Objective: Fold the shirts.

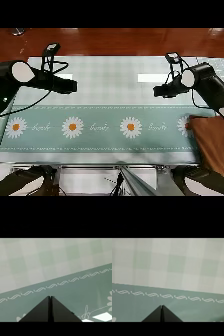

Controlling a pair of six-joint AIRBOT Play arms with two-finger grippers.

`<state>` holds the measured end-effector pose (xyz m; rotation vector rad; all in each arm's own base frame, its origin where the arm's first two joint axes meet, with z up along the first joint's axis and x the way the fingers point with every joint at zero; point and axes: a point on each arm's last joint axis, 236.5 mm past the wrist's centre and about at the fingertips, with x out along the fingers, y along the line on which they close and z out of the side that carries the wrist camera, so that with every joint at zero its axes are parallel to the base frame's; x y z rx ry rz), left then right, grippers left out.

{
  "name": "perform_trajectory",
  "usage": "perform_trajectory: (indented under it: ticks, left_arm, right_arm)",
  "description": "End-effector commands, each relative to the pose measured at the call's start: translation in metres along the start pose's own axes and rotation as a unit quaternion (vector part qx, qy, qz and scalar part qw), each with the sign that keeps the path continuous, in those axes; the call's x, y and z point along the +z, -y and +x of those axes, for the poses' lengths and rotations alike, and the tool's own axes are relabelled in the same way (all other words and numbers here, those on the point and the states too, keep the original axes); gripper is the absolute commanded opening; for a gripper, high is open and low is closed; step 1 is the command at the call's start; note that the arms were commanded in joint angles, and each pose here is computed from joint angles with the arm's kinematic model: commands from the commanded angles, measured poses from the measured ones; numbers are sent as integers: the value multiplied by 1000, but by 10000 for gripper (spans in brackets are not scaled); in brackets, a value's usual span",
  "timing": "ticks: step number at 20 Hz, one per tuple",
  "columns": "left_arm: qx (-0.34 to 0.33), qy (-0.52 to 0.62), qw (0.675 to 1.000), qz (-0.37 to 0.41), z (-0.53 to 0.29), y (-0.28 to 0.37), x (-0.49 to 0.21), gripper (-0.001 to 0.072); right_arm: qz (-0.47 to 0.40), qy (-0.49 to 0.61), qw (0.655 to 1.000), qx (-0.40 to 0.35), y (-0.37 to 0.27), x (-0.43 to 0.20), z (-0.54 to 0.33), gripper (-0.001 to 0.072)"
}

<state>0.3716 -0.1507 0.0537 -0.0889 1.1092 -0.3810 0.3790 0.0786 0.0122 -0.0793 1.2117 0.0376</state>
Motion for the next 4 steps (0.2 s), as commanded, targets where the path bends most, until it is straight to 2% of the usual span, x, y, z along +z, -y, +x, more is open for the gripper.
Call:
perform_trajectory:
  ticks: [1,4]
  left_arm:
    - [1,-1,1000,0,1,-1,-1,26]
    - [1,-1,1000,0,1,-1,-1,26]
  right_arm:
    - [-2,2,1000,-2,1,1,0,28]
    - [-2,2,1000,-2,1,1,0,28]
